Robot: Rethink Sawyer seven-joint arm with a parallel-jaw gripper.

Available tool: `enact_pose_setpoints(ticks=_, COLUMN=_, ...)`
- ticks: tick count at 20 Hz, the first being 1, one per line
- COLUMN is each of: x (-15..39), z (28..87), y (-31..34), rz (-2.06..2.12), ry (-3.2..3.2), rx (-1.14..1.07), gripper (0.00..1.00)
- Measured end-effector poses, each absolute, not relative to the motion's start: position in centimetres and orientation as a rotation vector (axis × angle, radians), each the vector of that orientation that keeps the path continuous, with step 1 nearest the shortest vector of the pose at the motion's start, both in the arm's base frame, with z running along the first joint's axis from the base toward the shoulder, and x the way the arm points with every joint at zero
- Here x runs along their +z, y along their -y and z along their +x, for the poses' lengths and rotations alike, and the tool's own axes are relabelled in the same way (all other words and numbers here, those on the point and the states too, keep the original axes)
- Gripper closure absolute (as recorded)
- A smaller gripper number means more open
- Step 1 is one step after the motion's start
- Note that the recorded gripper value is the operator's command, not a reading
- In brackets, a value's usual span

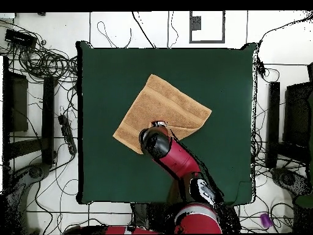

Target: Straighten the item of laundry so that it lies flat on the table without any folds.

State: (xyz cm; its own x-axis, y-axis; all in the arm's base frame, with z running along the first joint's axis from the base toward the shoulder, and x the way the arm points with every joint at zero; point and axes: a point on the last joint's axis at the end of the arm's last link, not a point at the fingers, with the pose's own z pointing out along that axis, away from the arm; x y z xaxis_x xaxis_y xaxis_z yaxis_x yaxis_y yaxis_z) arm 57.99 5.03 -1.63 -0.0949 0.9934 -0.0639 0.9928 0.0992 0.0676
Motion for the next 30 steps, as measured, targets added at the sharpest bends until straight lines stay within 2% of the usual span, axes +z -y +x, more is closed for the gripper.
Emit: enact_pose_setpoints(ticks=30, x=-3.9, z=58.8, y=-6.0, rz=2.028, ry=-2.229, rx=0.055, gripper=0.0)
